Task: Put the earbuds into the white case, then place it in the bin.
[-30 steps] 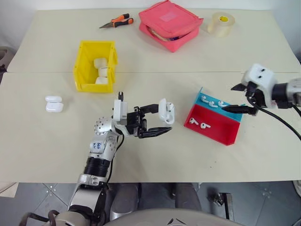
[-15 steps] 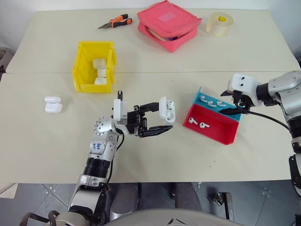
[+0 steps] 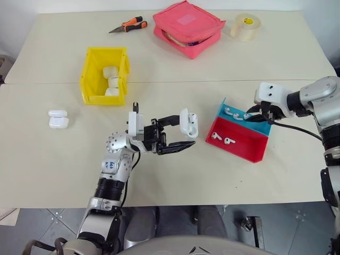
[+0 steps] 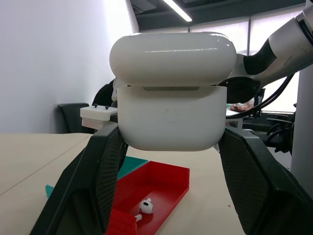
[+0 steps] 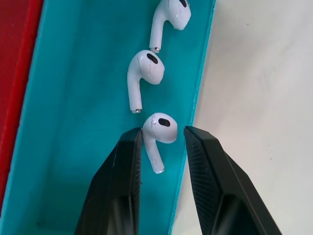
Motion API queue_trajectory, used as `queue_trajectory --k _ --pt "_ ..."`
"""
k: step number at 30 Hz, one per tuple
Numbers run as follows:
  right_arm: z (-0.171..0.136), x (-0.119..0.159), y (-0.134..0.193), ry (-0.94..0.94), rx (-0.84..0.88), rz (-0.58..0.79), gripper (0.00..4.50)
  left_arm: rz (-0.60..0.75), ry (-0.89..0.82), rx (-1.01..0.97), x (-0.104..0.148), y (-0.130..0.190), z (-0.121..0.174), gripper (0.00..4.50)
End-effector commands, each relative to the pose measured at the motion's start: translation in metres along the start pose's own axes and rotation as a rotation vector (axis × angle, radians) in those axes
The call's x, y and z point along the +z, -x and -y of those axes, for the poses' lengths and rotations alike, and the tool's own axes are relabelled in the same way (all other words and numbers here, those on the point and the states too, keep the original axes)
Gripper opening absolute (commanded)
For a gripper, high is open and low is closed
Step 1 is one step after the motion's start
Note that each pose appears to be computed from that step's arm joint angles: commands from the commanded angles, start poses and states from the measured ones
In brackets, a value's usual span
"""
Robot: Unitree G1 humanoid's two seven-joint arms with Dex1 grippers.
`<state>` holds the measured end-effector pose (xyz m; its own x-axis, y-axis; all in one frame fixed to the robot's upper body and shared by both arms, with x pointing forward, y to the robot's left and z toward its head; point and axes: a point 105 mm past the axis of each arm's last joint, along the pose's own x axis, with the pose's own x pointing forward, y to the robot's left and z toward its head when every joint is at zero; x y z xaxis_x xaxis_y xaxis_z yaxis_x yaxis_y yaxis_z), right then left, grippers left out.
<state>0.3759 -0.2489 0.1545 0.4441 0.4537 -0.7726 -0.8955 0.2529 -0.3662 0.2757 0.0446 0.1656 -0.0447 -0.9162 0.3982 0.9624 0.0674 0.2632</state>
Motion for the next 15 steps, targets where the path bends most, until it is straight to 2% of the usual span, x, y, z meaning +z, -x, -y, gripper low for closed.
queue_trajectory --k 1,15 --pt "-0.0025 -0.0055 -0.003 -0.005 0.013 -0.016 1.39 0.019 -0.043 -0.023 0.0073 -0.0043 0.0038 2.7" --pt "-0.0071 -0.0048 -0.0093 0.023 0.014 -0.001 1.39 0.018 -0.035 -0.031 0.005 -0.0014 0.0062 2.7"
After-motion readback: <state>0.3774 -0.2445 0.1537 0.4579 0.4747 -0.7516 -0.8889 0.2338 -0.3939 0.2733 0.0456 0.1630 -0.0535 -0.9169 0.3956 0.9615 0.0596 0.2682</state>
